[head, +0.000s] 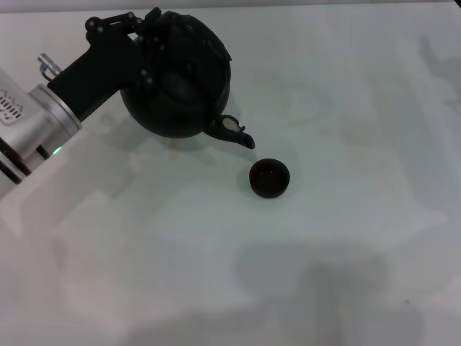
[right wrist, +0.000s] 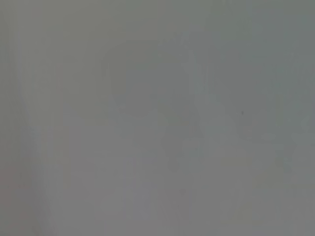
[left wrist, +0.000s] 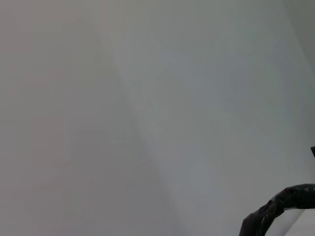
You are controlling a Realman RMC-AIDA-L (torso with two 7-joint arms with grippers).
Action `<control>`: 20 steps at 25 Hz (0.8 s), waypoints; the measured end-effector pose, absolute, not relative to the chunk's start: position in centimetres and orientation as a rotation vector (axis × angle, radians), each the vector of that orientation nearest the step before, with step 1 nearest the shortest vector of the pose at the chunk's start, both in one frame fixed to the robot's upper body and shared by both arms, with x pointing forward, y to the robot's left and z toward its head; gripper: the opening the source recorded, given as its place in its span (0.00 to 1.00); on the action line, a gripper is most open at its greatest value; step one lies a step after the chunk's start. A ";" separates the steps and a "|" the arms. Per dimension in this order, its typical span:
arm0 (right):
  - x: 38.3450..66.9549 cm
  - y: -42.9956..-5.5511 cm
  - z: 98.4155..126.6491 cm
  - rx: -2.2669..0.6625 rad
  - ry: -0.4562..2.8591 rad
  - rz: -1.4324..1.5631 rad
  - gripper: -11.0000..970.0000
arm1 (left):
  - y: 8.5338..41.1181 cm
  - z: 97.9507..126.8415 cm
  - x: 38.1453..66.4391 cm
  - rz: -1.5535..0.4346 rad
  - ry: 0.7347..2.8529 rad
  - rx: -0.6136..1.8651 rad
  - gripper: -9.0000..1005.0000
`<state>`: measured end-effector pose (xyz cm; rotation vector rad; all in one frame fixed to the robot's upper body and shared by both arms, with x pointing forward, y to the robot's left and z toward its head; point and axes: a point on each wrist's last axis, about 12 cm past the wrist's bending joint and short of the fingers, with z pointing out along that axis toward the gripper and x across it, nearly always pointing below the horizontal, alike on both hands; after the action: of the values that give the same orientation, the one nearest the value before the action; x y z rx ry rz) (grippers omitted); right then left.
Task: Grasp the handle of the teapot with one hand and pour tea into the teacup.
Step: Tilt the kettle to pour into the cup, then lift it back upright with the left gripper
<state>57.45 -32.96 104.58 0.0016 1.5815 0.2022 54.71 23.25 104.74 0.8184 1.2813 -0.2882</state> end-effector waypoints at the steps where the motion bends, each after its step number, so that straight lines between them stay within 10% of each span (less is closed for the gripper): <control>1: 57.5 -32.9 104.6 0.003 1.579 0.203 0.89 | 23.2 104.8 54.8 -0.287 1.278 0.826 0.13; 20: 57.8 -33.0 104.8 0.059 1.566 0.222 0.89 | 21.8 105.4 55.6 -0.276 1.208 0.984 0.13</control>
<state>57.78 -32.95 104.85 0.0586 1.5657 0.2225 55.64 21.83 105.36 0.9842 1.2075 -0.2761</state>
